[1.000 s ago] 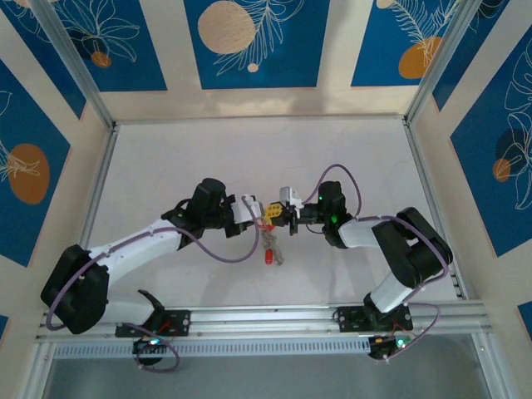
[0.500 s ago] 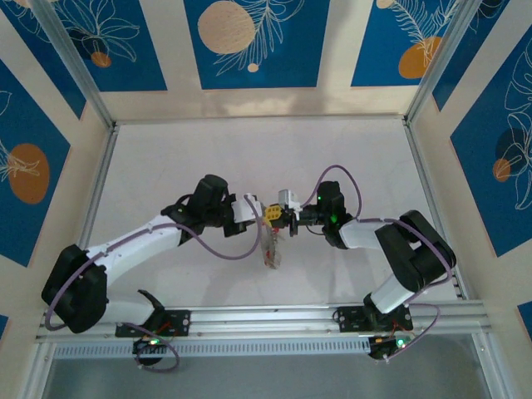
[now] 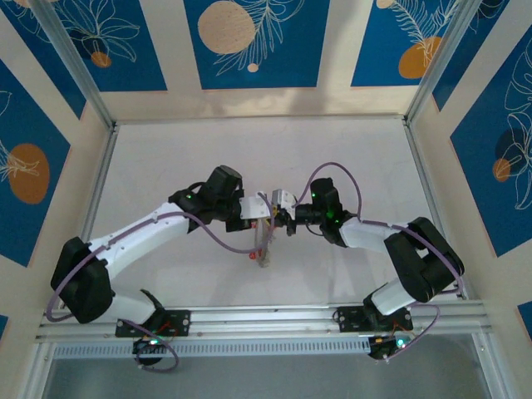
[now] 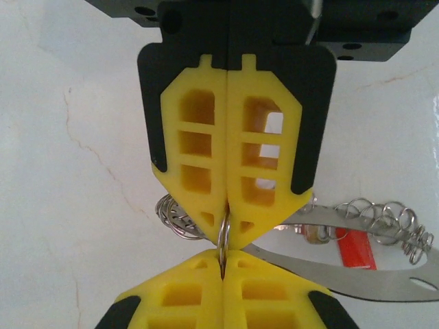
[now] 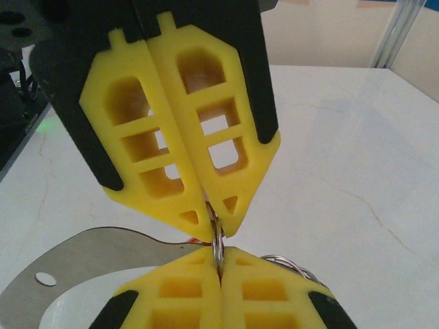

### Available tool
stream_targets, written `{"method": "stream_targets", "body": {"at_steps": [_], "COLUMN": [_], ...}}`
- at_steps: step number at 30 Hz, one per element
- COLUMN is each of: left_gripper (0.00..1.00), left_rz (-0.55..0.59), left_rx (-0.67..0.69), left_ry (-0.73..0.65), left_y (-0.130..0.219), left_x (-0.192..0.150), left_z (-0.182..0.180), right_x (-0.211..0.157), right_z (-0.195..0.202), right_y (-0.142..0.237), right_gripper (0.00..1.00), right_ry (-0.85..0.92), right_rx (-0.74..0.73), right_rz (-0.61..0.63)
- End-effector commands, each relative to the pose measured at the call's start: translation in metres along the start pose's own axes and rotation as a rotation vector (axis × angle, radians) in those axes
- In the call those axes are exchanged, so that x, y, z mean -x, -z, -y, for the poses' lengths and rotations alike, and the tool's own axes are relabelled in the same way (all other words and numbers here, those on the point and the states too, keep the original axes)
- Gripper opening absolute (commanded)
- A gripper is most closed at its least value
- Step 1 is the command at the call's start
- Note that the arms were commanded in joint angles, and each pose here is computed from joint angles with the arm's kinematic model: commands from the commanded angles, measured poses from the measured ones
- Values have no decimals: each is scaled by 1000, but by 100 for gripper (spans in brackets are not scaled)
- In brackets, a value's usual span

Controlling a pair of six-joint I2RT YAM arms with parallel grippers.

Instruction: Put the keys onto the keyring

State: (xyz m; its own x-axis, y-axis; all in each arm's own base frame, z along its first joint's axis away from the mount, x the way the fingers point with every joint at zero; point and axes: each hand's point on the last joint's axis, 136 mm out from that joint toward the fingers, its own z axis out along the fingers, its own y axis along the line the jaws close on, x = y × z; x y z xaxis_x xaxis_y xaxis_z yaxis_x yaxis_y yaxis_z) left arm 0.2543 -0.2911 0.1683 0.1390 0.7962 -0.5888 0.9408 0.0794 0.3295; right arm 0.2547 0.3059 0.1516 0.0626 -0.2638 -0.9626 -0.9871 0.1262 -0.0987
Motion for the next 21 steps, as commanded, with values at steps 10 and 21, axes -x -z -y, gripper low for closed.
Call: {"method": "stream_targets", "body": {"at_steps": [10, 21], "left_gripper": [28, 22], "left_rz": [106, 147], "left_rx": [1, 28], "left_ry": [-23, 36], "left_y": [14, 8], "left_x": [12, 8], "left_z": [12, 11], "right_x": [22, 26], "right_z": [-13, -19], "right_y": [8, 8], "right_gripper": [0, 0], "right_ry": [64, 103], "right_rx": [27, 51], "right_rz": [137, 192]}}
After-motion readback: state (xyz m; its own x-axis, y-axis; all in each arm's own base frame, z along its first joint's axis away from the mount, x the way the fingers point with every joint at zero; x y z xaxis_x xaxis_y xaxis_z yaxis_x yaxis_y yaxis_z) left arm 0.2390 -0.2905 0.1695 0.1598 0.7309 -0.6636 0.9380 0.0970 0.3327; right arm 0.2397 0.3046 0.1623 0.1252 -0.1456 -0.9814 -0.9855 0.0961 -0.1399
